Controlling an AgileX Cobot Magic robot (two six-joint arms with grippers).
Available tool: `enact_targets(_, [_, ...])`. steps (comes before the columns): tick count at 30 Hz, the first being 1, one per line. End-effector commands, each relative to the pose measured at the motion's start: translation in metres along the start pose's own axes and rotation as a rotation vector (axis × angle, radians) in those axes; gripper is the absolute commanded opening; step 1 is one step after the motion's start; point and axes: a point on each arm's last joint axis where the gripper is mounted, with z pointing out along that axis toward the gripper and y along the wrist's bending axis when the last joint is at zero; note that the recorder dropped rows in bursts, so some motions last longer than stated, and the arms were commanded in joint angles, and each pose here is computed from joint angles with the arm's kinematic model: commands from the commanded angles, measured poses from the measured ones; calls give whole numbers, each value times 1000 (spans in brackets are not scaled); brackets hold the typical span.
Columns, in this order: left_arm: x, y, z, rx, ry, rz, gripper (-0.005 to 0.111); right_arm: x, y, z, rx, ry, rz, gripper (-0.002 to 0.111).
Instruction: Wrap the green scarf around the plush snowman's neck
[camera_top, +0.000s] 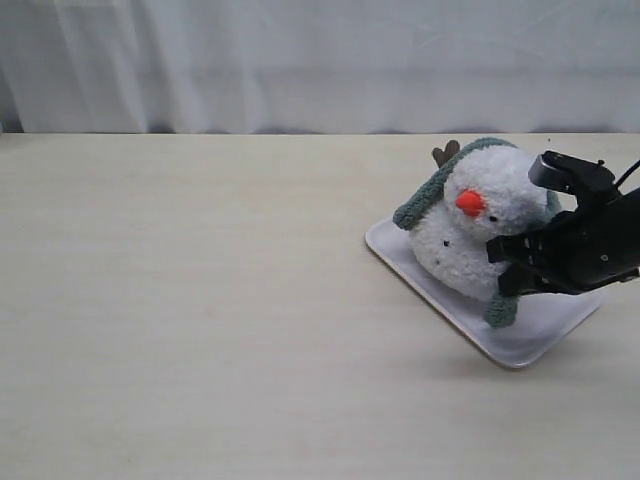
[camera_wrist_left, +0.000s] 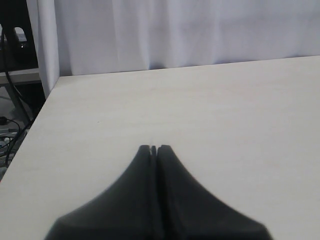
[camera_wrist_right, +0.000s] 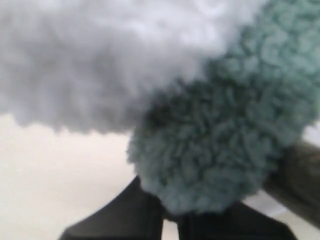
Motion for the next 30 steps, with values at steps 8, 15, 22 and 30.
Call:
enact_targets(8, [0,0,0,0,-6,0,0,-4,10,4,-121,-61,-81,4])
enact_targets(15, [0,0,0,0,-6,0,0,0,4,23,-135,-6,-37,4])
enact_targets(22, [0,0,0,0,-6,0,0,-10,21,6,-268,3,-91,42])
enact_targets(30, [0,0,0,0,-6,0,0,-9,38,-30,-313,-38,-125,61])
